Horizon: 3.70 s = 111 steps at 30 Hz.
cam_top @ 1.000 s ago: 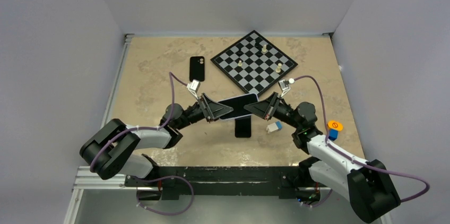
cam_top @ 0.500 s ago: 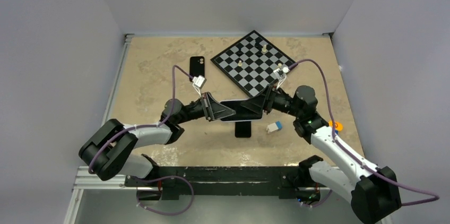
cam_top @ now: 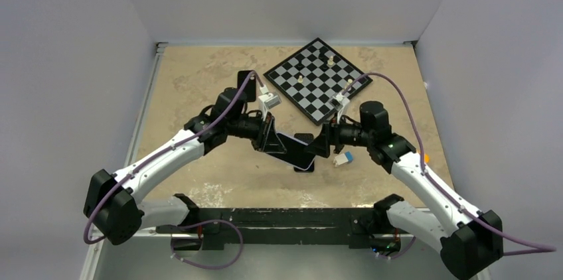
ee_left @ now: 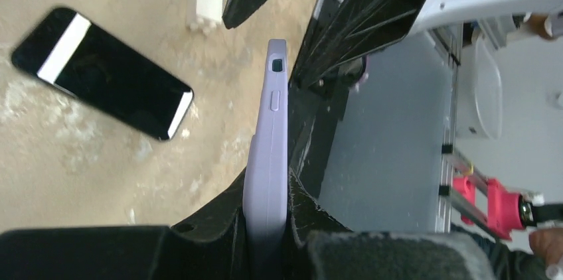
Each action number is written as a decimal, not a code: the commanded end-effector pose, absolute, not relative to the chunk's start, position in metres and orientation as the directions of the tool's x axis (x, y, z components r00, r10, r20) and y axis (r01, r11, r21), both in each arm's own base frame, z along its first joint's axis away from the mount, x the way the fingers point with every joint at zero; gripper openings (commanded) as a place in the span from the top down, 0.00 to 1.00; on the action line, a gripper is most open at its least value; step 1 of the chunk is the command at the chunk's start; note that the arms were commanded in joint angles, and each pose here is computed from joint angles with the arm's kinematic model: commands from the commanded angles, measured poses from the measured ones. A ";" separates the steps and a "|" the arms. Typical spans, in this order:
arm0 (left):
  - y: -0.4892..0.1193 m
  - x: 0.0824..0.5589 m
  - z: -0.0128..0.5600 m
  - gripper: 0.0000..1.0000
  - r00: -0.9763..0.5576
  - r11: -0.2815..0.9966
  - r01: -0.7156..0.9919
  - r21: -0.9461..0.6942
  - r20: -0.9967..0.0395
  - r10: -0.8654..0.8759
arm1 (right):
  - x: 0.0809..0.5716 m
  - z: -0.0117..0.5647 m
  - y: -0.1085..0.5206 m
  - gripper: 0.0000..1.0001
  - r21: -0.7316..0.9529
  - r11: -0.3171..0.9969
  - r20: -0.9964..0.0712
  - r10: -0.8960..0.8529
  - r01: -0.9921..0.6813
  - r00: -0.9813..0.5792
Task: Take the phone out of the phone case
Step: Pick up the phone at the center of the board, then remove the phone case from the phone.
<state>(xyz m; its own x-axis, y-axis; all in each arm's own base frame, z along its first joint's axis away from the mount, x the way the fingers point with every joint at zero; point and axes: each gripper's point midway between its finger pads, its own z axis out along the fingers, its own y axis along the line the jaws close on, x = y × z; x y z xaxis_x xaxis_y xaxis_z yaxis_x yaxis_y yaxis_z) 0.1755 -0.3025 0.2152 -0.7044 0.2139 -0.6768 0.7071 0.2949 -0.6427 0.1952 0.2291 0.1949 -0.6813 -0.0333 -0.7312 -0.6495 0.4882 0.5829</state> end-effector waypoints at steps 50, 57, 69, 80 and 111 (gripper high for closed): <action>-0.280 0.139 0.253 0.39 -0.546 0.185 0.837 -0.515 -0.804 0.235 | 0.092 0.234 0.319 1.00 0.655 -0.117 -0.755 -0.047 -0.747 -0.655; -0.277 0.164 0.263 0.40 -0.618 0.311 0.750 -0.584 -0.786 0.014 | 0.091 0.262 0.313 1.00 0.622 -0.152 -0.771 0.052 -0.768 -0.634; -0.295 0.162 0.304 0.62 -0.665 0.007 0.696 -0.718 -0.650 -0.368 | 0.109 0.286 0.314 1.00 0.614 -0.129 -0.752 0.204 -0.779 -0.627; -0.302 0.161 0.317 0.97 -0.679 -0.087 0.702 -0.707 -0.626 -0.384 | 0.115 0.272 0.327 1.00 0.662 -0.146 -0.716 0.166 -0.735 -0.678; -0.289 0.136 0.312 0.70 -0.670 0.026 0.742 -0.670 -0.742 -0.015 | 0.083 0.274 0.311 1.00 0.554 -0.190 -0.825 0.001 -0.810 -0.565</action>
